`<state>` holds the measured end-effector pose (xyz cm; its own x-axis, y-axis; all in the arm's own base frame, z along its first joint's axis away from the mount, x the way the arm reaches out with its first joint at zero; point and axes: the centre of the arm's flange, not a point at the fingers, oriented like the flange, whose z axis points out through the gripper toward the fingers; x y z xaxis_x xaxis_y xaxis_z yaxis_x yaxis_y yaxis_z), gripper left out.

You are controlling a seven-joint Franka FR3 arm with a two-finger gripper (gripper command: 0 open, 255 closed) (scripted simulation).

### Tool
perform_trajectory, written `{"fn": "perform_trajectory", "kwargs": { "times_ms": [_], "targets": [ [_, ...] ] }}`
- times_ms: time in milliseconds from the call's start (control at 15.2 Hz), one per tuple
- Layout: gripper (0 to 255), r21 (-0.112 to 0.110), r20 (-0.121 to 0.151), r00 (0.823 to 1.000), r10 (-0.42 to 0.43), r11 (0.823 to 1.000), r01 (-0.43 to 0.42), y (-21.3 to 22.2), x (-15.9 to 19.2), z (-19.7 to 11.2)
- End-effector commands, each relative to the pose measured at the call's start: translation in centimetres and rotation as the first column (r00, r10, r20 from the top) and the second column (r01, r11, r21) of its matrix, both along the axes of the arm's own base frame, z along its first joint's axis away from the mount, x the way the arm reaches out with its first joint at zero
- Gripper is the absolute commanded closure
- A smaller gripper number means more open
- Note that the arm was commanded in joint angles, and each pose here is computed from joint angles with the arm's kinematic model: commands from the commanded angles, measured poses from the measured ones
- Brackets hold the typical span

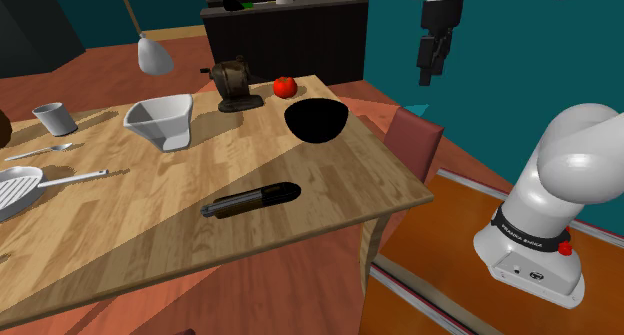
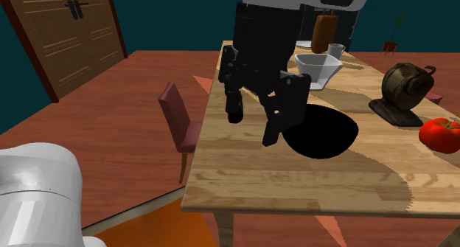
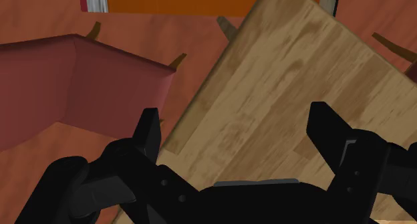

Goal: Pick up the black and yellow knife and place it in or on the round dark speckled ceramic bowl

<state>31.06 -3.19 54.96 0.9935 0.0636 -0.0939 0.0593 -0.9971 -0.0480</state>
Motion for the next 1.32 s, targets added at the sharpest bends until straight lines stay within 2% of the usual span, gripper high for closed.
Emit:
{"fn": "perform_trajectory", "kwargs": {
  "times_ms": [0,264,594,924,1254],
  "targets": [
    [0,0.000,0.000,1.000,0.000,1.000,0.000,0.0,0.0,0.0],
    [0,-0.003,0.008,0.997,0.080,0.997,-0.080,3.4,3.6,-1.9],
    [0,-0.008,0.016,0.984,0.180,0.984,-0.179,8.1,7.7,-4.3],
    [0,-0.014,0.025,0.960,0.277,0.961,-0.277,13.1,11.3,-6.7],
    [0,-0.021,0.033,0.928,0.372,0.928,-0.372,18.5,14.5,-9.1]
  ]
}}
